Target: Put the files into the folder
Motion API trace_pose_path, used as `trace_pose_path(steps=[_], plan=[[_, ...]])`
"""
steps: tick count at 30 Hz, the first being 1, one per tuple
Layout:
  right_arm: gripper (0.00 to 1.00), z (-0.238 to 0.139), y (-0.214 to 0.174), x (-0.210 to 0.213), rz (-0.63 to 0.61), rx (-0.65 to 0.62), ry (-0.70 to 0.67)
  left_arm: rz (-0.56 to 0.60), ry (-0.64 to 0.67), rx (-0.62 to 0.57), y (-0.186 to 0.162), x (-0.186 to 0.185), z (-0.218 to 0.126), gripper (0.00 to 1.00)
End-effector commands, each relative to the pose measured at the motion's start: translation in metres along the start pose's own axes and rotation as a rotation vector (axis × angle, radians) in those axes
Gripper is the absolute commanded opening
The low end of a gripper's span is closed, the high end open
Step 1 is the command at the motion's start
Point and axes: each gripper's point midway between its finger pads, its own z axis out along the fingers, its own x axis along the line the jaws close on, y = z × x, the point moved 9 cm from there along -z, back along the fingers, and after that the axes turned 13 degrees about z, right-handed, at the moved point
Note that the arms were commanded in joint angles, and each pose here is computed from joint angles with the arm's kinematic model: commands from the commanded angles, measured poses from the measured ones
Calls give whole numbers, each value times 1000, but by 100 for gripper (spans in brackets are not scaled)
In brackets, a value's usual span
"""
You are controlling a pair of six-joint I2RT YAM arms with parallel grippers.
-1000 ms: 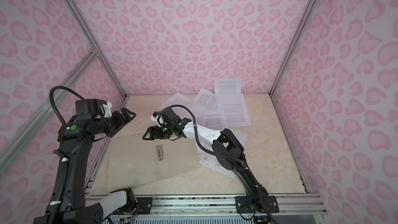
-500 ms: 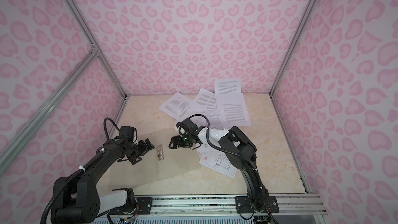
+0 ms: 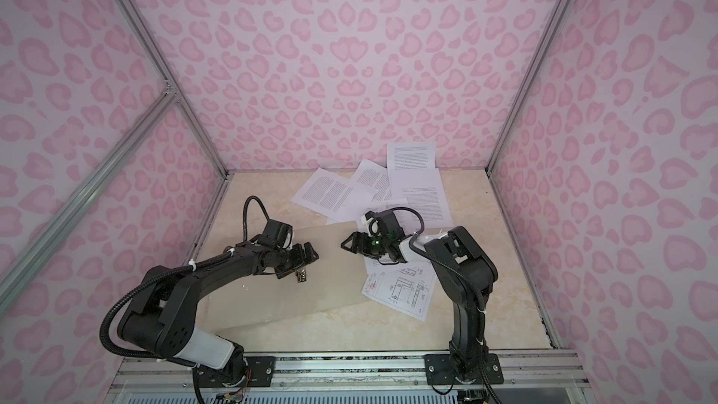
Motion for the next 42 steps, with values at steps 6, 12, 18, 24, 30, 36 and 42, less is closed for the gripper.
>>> trace_pose_path(steps=[6,12,18,24,30,36,42], plan=[[82,-37,5,-25,65,-57,-244,-14,-38,125,-16,-48,21,97],[77,-27,-25,34,-148,13,-240,4,-4,9,-2,-56,-26,97],[65,7,-70,62,-232,171,-159,-34,13,-21,-9,-22,-55,98],[51,33,-85,69,-235,243,-112,-79,-21,19,-25,15,-53,98],[41,44,-87,67,-227,269,-120,-118,23,68,-41,34,-40,98],[35,56,-88,69,-225,298,-123,-145,127,115,-59,52,-30,98],[26,62,-91,64,-213,321,-140,-158,159,131,-69,59,-27,98]])
